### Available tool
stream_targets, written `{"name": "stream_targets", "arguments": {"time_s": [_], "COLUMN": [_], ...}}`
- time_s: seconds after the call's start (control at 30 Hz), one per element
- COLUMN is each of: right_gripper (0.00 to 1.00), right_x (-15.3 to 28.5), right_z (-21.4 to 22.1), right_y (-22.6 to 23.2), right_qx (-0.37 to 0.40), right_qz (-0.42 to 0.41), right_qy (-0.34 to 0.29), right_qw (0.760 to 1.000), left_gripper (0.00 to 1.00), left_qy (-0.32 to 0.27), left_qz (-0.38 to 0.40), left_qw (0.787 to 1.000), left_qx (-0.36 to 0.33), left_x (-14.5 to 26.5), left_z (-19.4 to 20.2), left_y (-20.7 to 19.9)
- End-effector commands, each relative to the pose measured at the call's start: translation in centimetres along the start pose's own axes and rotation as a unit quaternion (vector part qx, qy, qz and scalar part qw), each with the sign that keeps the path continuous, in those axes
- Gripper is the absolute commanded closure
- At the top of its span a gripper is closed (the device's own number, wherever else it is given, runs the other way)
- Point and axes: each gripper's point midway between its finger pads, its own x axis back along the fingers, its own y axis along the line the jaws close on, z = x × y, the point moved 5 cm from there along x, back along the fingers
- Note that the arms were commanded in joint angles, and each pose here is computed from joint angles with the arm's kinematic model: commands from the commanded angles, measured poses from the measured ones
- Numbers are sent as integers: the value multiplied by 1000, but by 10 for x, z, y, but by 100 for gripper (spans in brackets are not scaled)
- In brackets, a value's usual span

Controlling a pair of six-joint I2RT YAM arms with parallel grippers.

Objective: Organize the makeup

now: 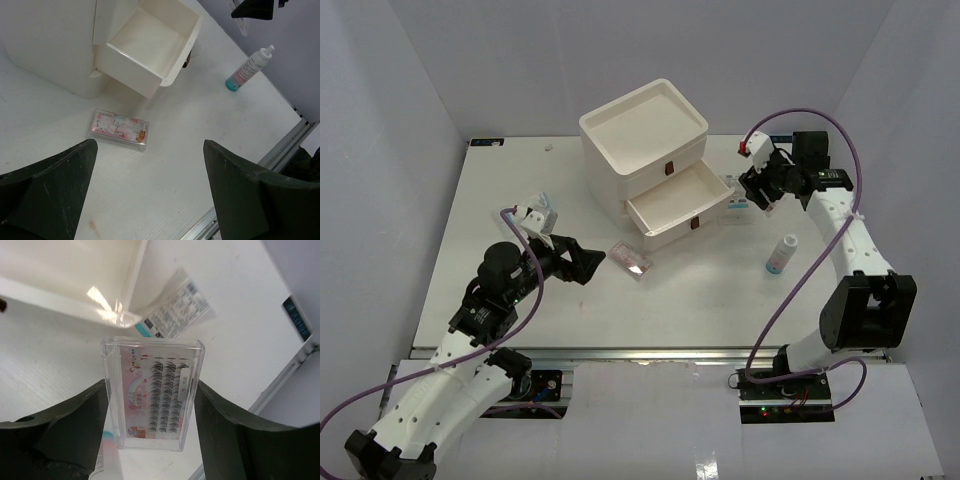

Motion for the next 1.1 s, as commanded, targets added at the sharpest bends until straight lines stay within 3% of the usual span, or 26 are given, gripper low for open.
{"name": "stream_targets", "arguments": {"time_s": [0.0,0.1,0.3,0.43,0.57,0.67,0.7,0.77,1.07], "right_gripper": [57,54,49,44,26,3,1,10,10], "right_x": [12,3,-32,-52,-66,-69,-69,-68,-34], "right_z": [-61,-93,-131,-141,-137,-136,-135,-135,-154], "right_y": [0,28,77,87,85,85,87,88,87], "right_qx": [74,135,275,311,334,351,355,354,314], "right_qz": [40,12,10,12,20,35,33,35,42], "right_qy": [-79,-102,-87,-89,-81,-88,-88,-90,-134], "right_qw": [993,986,957,946,939,932,930,930,939], "left_gripper": [2,2,2,2,2,2,2,2,2], "left_qy": [0,6,19,24,29,38,43,59,118], "left_qz": [4,6,3,-2,2,18,18,25,16], "left_qw": [1000,1000,1000,1000,1000,999,999,998,991], "left_qx": [2,3,5,5,5,6,8,15,57], "left_x": [-1,-3,-6,-8,-10,-12,-14,-18,-37], "left_z": [1,3,8,11,13,16,18,24,45], "left_y": [0,0,3,5,4,2,2,2,7]}}
